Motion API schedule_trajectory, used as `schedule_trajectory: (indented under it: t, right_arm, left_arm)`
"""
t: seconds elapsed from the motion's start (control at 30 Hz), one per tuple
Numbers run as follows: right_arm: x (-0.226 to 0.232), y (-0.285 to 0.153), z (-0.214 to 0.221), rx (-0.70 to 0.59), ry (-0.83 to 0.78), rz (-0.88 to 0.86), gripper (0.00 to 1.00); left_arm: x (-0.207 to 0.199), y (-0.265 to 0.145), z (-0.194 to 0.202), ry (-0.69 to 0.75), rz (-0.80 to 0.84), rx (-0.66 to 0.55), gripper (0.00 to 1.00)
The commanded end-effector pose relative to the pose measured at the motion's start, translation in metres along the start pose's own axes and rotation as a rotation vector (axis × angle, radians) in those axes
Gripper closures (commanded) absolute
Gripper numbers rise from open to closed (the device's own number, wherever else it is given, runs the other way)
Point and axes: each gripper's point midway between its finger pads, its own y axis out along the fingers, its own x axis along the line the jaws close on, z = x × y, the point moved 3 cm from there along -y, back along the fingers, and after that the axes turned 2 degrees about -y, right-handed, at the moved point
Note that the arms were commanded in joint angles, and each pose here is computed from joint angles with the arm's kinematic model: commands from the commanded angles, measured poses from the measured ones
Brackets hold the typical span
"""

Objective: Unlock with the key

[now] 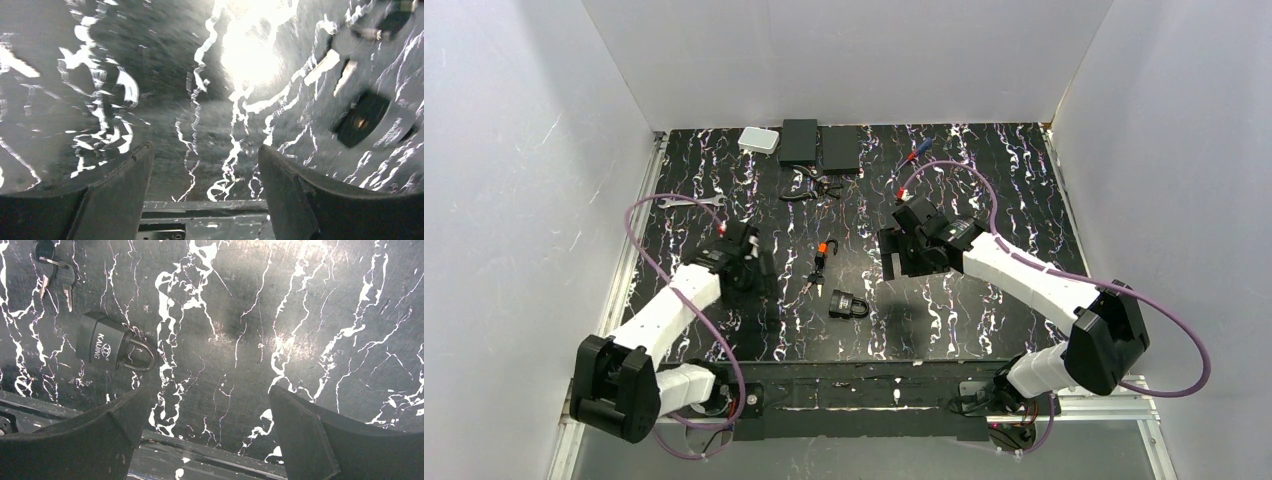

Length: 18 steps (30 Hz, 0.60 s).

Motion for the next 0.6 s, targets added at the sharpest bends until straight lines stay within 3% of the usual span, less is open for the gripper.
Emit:
schedule_trajectory:
  t: [0.0, 0.23, 0.57]
  right_arm:
    - [-0.003, -0.011, 0.002, -0.031, 0.036, 0.019, 0.02]
    - [-0.012, -0.017, 0.014, -0.024, 0.051, 0.052, 0.02]
    - [-0.022, -0.025, 0.016, -0.027, 0.013, 0.088, 0.02]
  left_arm:
    - [0.057, -0.008, -0.023, -0.229, -0.174, -0.018, 0.23]
    - [0.096, 0.007, -0.046, -0.389, -0.233, 0.005, 0.21]
    - [0.128, 0.029, -0.085, -0.492, -0.299, 0.024, 0.3]
